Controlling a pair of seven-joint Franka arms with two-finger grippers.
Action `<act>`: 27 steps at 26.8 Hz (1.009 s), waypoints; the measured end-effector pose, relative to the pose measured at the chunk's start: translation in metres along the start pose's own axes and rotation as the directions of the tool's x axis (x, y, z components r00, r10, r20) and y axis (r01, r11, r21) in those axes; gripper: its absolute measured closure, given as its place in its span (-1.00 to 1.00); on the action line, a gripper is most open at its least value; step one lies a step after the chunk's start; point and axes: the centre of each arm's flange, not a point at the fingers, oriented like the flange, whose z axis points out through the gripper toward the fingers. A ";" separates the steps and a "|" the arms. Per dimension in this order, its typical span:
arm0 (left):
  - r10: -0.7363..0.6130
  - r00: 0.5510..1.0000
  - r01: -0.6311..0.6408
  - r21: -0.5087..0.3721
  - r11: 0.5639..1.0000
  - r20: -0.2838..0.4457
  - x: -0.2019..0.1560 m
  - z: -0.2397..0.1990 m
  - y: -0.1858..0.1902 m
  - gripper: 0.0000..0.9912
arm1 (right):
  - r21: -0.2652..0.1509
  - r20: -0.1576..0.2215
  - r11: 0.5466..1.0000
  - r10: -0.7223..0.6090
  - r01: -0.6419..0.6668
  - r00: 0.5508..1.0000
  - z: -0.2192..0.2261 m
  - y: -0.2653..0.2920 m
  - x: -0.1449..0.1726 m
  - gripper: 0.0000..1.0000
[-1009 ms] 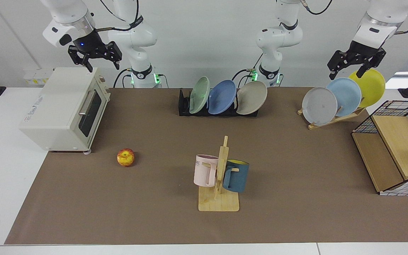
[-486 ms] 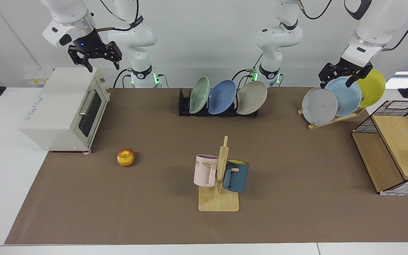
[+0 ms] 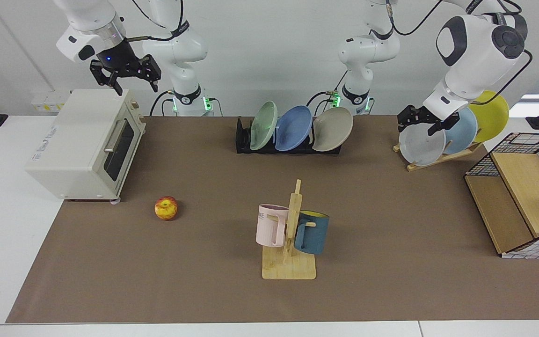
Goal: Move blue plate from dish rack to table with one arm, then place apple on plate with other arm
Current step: 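Move the left gripper toward the blue plate in the dish rack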
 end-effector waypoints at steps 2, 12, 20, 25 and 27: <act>0.018 1.000 -0.018 -0.034 0.999 0.016 -0.005 0.012 0.003 -1.00 | 0.000 0.000 1.000 0.000 0.000 1.000 0.000 0.000 0.000 -1.00; 0.083 0.994 -0.073 -0.134 0.988 0.065 -0.031 0.060 0.031 -1.00 | 0.000 0.000 1.000 0.000 0.000 1.000 0.000 0.000 0.000 -1.00; 0.104 0.991 -0.091 -0.146 0.985 0.079 -0.046 0.087 0.049 -1.00 | 0.000 0.000 1.000 0.000 0.000 1.000 0.000 0.000 0.000 -1.00; 0.106 0.991 -0.093 -0.153 0.984 0.076 -0.053 0.103 0.053 -1.00 | 0.000 0.000 1.000 0.000 0.000 1.000 0.000 0.000 0.000 -1.00; 0.108 0.991 -0.095 -0.153 0.984 0.076 -0.055 0.108 0.055 -1.00 | 0.000 0.000 1.000 0.000 0.000 1.000 0.000 0.000 0.000 -1.00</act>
